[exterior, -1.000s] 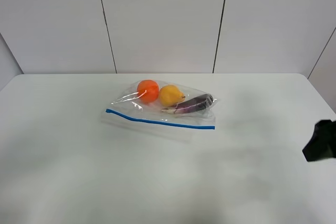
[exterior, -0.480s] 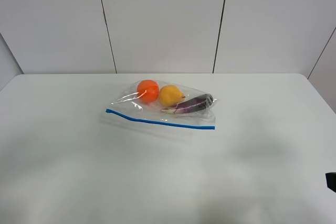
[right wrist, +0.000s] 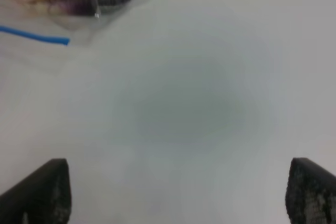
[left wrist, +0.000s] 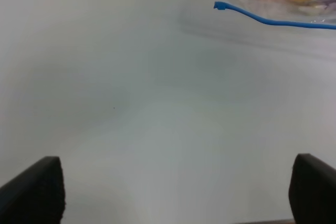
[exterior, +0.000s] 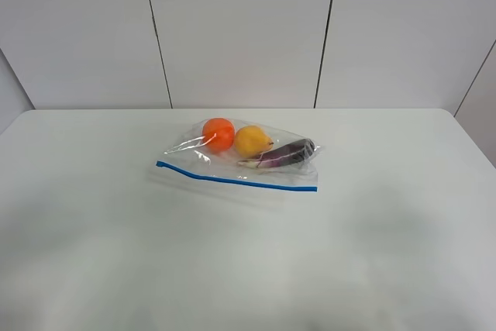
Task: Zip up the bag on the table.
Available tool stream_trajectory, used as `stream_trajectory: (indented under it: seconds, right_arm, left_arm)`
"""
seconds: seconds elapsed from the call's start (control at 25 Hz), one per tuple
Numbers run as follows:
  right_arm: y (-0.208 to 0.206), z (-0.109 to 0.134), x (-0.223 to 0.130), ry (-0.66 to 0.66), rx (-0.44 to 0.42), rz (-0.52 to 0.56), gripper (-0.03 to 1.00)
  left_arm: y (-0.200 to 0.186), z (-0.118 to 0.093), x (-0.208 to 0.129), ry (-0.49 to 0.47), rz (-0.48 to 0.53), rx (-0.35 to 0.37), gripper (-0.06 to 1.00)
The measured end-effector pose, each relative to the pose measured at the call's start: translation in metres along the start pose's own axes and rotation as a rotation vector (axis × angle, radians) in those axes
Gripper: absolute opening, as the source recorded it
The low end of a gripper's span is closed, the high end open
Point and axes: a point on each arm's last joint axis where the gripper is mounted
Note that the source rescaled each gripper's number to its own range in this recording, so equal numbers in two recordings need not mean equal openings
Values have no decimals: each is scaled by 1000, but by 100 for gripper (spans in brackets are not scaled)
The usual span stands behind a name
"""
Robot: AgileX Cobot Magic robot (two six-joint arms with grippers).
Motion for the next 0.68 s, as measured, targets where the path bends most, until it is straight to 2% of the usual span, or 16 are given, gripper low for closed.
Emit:
stream_trajectory:
  seconds: [0.12, 0.68]
  right_arm:
    - [-8, 0, -5, -6, 7, -58, 89]
    - [-9, 0, -5, -7, 9, -62, 89]
  left_arm:
    - [0, 0, 0, 0, 0, 0, 100]
    - [0, 0, 0, 0, 0, 0, 100]
Point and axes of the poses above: a point on each arm's last joint axis where the gripper is mounted, y pointing out along that axis toward the gripper, z along the wrist's bending axis when the last joint is at zero, x = y × z, and after that the axes turned 10 degrees about y, right-handed
